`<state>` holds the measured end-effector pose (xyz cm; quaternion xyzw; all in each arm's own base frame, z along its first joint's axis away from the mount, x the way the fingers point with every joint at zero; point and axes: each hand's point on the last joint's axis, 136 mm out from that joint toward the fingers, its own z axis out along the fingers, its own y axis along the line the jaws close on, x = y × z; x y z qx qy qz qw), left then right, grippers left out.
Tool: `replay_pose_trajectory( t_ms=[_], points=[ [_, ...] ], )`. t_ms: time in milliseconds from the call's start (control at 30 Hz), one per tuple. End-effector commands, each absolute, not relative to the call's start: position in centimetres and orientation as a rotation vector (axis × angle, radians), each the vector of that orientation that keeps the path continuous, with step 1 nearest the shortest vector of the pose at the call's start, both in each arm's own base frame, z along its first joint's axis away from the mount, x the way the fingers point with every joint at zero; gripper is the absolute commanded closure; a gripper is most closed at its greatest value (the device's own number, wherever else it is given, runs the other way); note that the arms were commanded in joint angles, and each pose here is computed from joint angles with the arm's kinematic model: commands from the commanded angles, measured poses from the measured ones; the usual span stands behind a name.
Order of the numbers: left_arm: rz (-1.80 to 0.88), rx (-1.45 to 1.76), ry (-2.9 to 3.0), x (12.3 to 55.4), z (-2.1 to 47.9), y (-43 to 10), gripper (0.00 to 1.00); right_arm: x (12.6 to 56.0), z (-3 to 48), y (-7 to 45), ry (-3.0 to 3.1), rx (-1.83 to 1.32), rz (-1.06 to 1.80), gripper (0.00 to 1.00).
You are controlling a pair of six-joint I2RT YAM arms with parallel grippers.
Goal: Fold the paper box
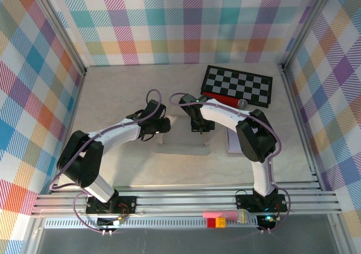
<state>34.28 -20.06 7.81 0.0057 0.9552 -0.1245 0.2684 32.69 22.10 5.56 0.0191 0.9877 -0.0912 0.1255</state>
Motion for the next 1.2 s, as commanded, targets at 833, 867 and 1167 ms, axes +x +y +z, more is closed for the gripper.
replay_pose_trajectory(
  t_ms=[833,867,1167],
  points=[
    [0.15,0.094,2.593,33.6,4.0,-17.1,1.0,32.2,6.0,22.8,2.911,0.114,-0.221,1.0],
    [0.16,0.1,2.583,33.5,3.9,-17.2,1.0,32.2,5.9,22.9,2.915,0.119,-0.216,1.0],
    [0.114,0.118,2.557,33.7,4.2,-18.8,0.98,32.0,5.6,22.8,2.931,0.147,-0.233,1.0]
  ],
)
